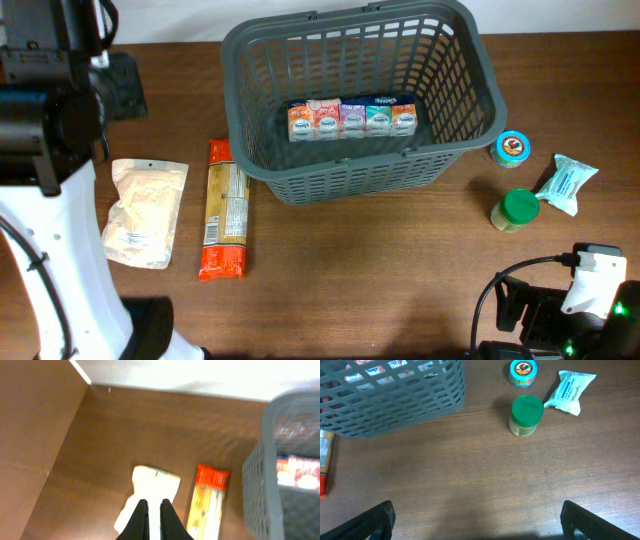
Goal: Pack container
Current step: 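Withdraw the left gripper from the basket toward the beige pouch, then grasp the beige foil pouch with the left gripper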
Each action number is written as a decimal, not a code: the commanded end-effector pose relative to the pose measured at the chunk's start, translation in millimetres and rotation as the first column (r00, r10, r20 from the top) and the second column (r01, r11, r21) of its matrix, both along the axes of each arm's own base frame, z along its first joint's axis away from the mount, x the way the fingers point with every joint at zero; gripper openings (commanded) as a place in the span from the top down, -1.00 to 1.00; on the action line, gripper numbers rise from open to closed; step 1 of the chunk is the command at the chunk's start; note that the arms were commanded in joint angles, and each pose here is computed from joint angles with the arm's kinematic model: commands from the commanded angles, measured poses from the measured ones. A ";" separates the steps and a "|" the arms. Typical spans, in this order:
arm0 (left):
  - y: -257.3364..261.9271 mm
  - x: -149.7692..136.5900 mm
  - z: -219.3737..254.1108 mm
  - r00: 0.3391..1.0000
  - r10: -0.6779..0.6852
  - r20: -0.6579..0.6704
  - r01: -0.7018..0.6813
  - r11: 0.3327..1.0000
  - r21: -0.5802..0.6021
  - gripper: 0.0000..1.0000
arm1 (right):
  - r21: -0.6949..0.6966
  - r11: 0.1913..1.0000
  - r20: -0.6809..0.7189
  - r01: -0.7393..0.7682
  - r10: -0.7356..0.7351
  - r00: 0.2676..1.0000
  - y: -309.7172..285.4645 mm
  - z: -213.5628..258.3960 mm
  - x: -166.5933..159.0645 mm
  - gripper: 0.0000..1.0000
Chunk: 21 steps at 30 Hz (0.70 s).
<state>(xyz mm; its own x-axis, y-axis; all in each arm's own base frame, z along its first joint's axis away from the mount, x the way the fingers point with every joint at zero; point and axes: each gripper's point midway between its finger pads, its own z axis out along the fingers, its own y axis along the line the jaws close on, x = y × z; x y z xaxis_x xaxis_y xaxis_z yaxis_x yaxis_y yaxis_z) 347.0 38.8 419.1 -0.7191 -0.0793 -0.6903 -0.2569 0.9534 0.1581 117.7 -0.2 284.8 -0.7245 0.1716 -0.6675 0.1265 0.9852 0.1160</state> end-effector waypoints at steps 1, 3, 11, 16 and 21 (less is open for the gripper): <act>9.6 -30.6 -16.3 0.997 0.055 -0.058 -0.053 0.998 0.029 0.96 | 0.000 1.000 -0.003 -0.014 0.014 1.000 1.4 -0.5 1.1 -0.98; 14.9 -51.9 -29.4 0.995 0.071 -0.075 -0.068 0.997 0.046 0.95 | 0.000 1.000 -0.003 -0.014 0.014 1.000 1.4 -0.5 1.1 -0.98; 47.9 -138.3 -114.2 0.955 0.293 -0.043 -0.295 0.954 -0.060 0.96 | 0.000 1.000 -0.003 -0.014 0.014 1.000 1.4 -0.5 1.1 -0.98; 70.6 -166.8 -175.0 0.872 0.478 -0.108 -0.488 0.867 -0.100 0.21 | 0.000 1.000 -0.003 -0.014 0.014 1.000 1.4 -0.5 1.1 -0.98; 75.5 -158.1 -229.5 0.825 0.529 -0.198 -0.558 0.818 -0.139 -0.99 | 0.000 1.000 -0.003 -0.014 0.014 1.000 1.4 -0.5 1.1 -0.98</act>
